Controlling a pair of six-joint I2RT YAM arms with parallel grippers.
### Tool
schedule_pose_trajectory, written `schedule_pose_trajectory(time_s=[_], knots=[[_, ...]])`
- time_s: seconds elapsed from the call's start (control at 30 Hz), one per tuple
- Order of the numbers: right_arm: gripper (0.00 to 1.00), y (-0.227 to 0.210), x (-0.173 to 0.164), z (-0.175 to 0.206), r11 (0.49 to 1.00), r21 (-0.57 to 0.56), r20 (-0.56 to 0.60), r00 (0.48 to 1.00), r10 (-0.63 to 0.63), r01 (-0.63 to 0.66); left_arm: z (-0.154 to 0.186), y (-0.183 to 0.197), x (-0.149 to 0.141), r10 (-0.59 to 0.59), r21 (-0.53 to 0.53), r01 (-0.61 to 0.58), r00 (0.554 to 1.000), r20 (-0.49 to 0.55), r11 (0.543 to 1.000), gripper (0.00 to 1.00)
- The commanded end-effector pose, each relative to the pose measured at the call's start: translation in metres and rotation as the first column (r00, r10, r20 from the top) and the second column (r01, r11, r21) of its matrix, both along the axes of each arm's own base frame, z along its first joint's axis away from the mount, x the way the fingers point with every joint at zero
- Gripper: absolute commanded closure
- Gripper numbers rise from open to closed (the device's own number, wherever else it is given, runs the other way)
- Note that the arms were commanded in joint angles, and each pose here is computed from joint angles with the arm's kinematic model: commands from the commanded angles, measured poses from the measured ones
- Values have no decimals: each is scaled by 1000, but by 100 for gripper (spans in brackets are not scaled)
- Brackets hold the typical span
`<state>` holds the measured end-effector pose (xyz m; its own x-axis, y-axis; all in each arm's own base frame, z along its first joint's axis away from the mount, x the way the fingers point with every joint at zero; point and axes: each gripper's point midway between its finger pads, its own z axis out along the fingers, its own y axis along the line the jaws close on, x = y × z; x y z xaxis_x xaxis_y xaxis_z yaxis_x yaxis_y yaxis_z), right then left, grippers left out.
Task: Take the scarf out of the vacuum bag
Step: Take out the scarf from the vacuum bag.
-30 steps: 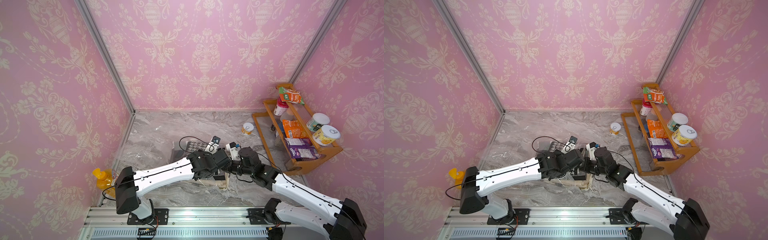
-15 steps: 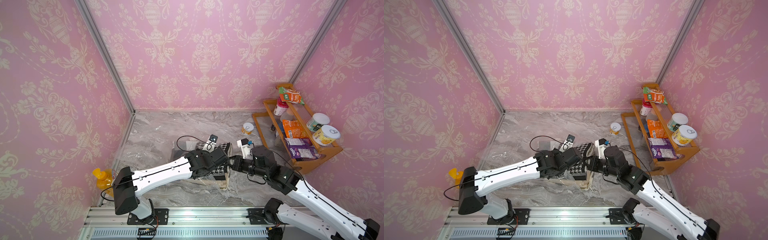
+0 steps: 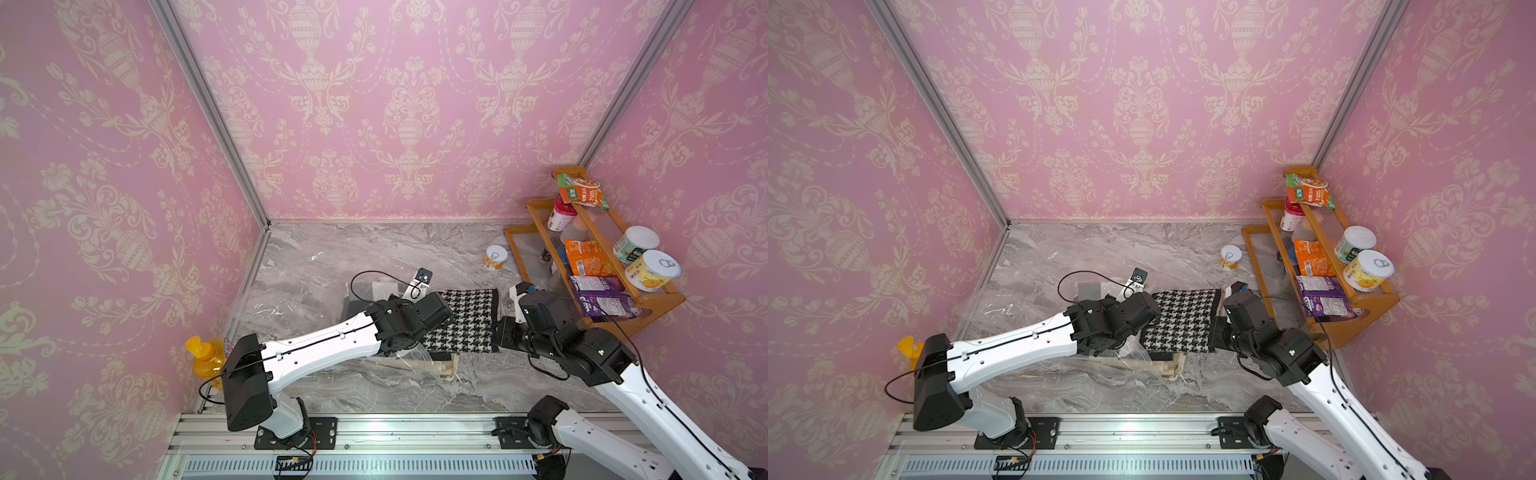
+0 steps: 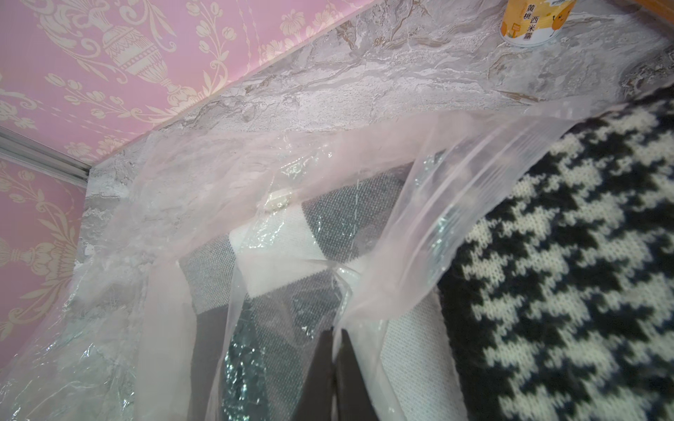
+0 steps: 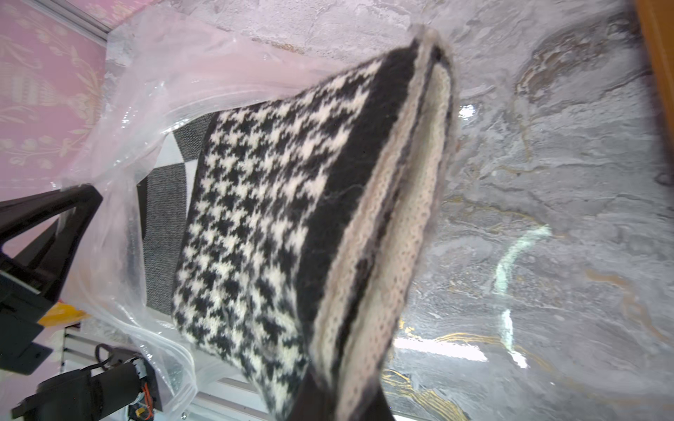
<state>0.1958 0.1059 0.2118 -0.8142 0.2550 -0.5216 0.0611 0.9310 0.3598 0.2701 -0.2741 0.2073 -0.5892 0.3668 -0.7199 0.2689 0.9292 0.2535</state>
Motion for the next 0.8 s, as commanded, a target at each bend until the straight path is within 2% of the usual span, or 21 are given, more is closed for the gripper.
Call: schedule_pose_trajectory(time_s=[0.0,0.2,0.53,0.77], knots=[[100,-30,-3,-3,983,-183,-27,999,-36,30,-3,7,5,-12,8,12,1000,-5,1000,100],[100,-46,5,-4,954,-292,-47,996,-79,62,-5,18,12,-2,-3,2,1000,-4,1000,100],[100,-75,22,-24,875,-478,-122,980,-159,83,-20,27,23,17,-26,-18,1000,-26,999,100],[100,-95,34,-34,836,-537,-144,963,-226,116,-23,34,24,26,-25,-27,999,-31,999,100]])
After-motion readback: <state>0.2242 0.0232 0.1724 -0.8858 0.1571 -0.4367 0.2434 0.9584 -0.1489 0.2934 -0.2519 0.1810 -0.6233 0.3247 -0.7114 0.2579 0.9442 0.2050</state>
